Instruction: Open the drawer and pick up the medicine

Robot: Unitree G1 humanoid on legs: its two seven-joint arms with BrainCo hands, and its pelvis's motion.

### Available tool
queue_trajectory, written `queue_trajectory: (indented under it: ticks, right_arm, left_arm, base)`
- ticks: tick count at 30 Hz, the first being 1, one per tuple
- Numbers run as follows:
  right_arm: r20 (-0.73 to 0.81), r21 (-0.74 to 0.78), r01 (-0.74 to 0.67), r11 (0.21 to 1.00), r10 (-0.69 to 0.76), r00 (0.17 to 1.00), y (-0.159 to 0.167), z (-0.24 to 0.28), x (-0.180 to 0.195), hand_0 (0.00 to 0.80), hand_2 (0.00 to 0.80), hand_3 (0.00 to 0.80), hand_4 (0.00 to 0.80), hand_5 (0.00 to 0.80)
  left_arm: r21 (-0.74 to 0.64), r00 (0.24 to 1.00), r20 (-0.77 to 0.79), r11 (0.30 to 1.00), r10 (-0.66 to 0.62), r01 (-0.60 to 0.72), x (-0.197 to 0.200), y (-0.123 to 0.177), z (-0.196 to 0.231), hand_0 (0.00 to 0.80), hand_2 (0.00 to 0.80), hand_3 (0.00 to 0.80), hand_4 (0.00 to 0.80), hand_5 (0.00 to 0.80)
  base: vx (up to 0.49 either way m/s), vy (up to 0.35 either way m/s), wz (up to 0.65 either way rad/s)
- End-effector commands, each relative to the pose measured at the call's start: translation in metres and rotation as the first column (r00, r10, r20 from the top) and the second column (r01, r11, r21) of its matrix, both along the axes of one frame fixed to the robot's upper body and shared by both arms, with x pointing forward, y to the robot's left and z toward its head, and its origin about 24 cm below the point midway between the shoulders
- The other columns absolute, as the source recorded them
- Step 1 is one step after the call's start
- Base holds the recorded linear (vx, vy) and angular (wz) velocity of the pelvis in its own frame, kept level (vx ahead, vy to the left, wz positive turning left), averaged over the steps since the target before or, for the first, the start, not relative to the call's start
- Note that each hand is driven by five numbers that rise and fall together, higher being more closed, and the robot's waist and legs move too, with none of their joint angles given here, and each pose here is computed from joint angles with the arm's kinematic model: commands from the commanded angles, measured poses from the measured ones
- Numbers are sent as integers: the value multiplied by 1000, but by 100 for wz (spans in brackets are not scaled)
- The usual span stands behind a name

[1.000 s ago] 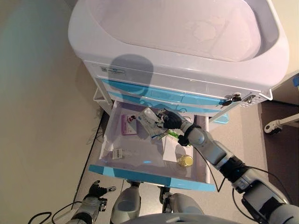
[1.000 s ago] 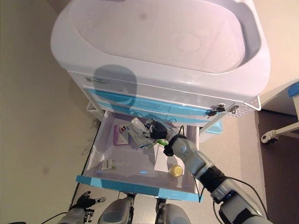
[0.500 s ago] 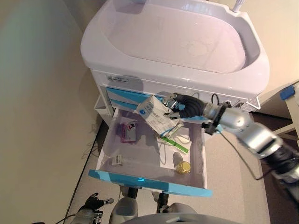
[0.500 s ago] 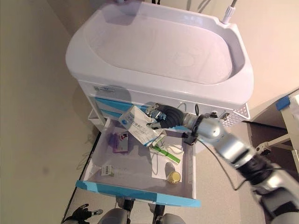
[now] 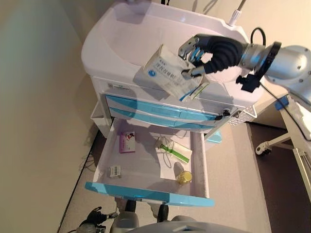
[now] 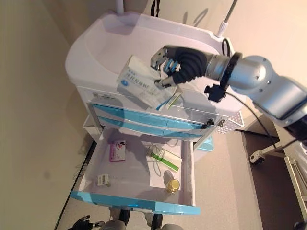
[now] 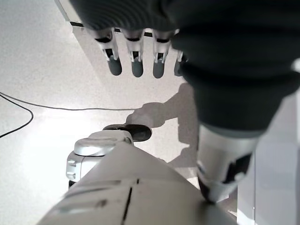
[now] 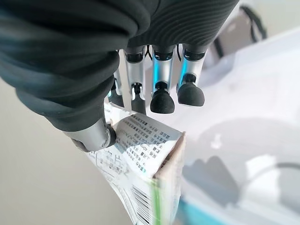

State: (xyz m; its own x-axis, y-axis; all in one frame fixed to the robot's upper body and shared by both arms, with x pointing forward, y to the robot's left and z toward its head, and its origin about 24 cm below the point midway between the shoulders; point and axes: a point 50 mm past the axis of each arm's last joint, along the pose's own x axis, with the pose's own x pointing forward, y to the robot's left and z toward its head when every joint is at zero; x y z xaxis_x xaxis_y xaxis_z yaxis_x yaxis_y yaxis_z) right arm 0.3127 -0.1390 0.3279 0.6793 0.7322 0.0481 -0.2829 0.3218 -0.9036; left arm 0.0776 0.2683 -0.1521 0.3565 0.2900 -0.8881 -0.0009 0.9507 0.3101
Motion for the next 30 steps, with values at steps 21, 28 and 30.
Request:
queue_trajectory:
  ticks: [21, 28, 30]
  right_arm:
    - [276, 31, 745, 667, -722, 635, -64, 17, 101, 800, 800, 800, 800, 800]
    - [283, -73, 785, 615, -743, 607, -63, -6, 109, 800, 800, 800, 800, 800]
    - [286, -88, 786, 611, -741, 608, -62, -10, 110, 800, 800, 800, 800, 800]
  left_arm:
    - [52, 998, -49, 998, 33, -30, -5, 17, 3, 0, 0, 0, 0, 0]
    - [41, 999, -43, 999, 8, -6, 2, 11, 2, 0, 0, 0, 0, 0]
    - [40, 999, -44, 999, 2, -1, 3, 10, 2, 0, 0, 0, 0, 0]
  base:
    - [16, -12, 13]
    - [20, -7, 15]
    - [13, -12, 7]
